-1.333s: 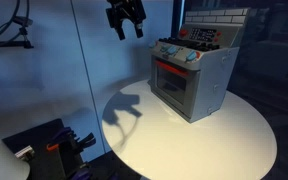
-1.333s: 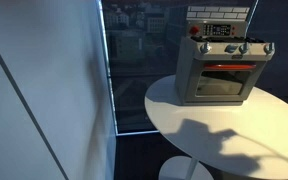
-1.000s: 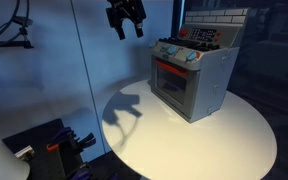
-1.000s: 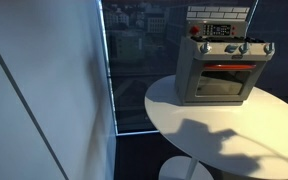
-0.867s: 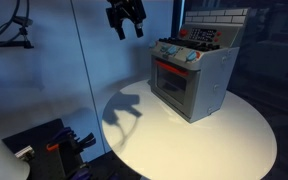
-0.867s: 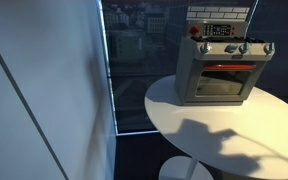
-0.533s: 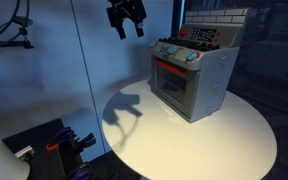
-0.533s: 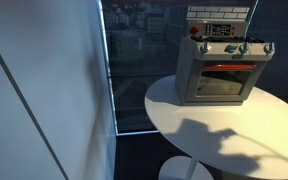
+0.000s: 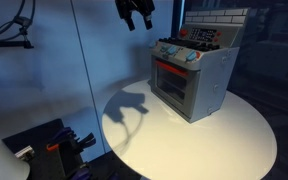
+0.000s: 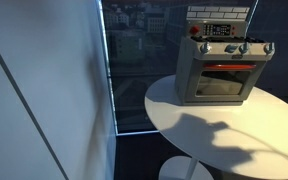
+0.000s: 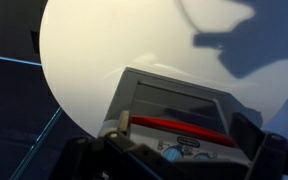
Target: Turn the right knob of the stove clockwise once
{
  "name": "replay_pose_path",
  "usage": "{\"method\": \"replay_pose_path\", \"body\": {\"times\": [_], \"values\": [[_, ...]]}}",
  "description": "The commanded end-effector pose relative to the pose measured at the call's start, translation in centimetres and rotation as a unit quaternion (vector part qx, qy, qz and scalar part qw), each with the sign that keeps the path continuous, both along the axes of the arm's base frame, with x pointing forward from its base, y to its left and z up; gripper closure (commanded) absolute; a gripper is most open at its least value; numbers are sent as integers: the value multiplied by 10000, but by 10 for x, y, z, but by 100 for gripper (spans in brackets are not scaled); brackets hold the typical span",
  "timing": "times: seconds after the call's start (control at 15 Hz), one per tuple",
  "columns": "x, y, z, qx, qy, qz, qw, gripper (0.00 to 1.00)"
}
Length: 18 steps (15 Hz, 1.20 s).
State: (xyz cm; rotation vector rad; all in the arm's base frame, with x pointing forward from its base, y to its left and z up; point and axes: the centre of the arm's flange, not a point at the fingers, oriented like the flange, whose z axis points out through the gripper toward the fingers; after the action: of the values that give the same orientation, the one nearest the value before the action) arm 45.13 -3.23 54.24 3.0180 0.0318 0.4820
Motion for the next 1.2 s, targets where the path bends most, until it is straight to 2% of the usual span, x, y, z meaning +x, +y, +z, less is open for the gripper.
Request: {"method": "replay_pose_path", "body": {"times": [0.0, 0.53, 1.13], "values": [[33, -18, 11, 328, -187, -355, 9987, 0], [85, -65, 1, 752, -499, -1046, 9904, 0], [124, -89, -45, 735, -976, -1403, 9825, 0]]}}
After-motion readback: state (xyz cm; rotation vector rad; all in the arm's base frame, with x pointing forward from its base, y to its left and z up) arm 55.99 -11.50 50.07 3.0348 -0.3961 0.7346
